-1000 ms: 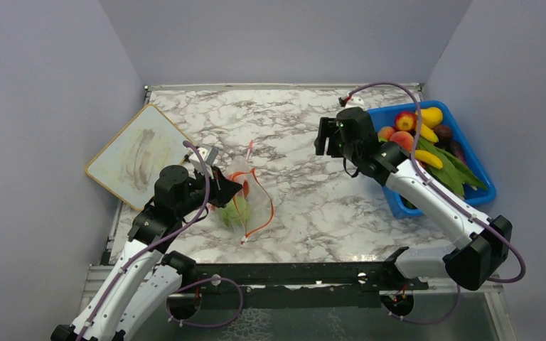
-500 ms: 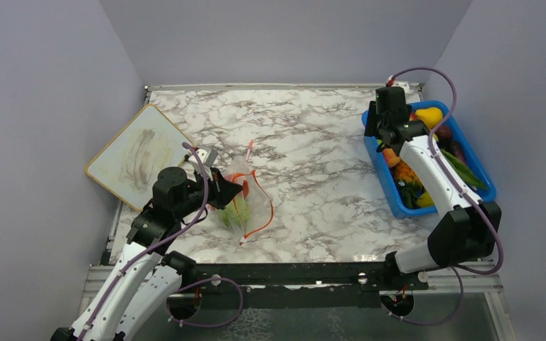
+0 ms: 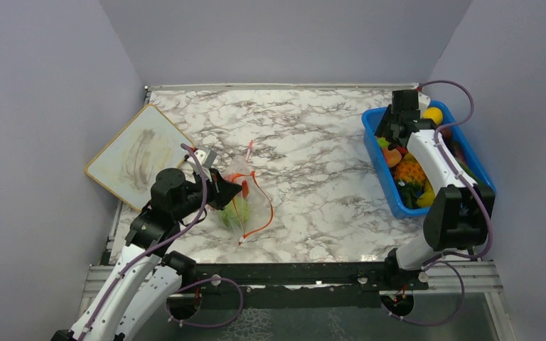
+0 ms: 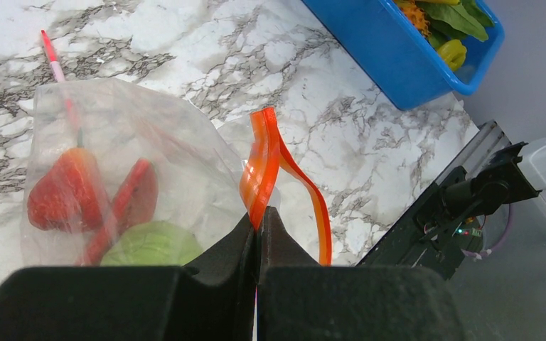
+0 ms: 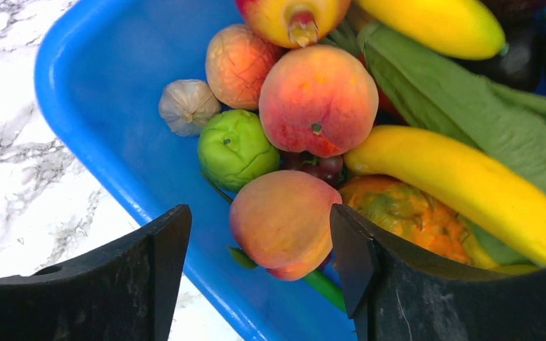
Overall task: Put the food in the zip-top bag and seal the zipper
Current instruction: Pick up the fake fruit from the bin.
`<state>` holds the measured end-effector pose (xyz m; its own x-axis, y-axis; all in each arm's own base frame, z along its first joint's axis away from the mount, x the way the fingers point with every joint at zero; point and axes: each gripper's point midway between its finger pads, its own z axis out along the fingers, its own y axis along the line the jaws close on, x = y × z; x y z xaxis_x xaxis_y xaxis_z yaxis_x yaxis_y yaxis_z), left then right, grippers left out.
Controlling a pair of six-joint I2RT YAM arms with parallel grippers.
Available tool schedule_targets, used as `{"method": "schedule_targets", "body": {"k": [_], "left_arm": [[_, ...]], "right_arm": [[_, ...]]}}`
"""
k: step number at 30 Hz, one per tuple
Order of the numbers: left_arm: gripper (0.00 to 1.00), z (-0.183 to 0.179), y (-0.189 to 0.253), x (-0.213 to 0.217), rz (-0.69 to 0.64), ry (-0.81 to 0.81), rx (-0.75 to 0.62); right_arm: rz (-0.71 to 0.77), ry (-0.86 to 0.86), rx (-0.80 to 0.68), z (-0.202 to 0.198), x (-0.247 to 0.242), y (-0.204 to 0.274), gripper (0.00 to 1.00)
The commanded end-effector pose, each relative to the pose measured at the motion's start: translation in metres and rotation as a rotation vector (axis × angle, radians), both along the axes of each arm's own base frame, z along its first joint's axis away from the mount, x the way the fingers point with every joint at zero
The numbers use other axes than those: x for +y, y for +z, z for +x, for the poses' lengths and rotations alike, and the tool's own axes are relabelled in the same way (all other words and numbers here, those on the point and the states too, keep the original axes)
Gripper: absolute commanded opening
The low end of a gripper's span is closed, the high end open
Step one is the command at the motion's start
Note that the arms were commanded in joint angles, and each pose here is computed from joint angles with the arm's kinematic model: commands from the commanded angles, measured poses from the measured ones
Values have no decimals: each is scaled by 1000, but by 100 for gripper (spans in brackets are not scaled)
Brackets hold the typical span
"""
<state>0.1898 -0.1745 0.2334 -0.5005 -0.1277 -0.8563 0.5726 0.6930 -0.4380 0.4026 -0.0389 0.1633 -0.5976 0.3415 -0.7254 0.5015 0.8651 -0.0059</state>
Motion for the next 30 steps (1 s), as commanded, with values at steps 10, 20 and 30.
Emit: {"method": "schedule_targets", "body": {"k": [10,20,30], "left_arm": [[0,1,7,-2,-10,-20,-42],[0,1,5,-2,-7,-18,-34],[0,2,5,-2,-8,-13,-38]], "right_arm": [[189,-378,56,-21,-16,-51,80],[252,-414,112,-23,-8,-78,82],[248,-421,84,-25,-11,-75,66]]}}
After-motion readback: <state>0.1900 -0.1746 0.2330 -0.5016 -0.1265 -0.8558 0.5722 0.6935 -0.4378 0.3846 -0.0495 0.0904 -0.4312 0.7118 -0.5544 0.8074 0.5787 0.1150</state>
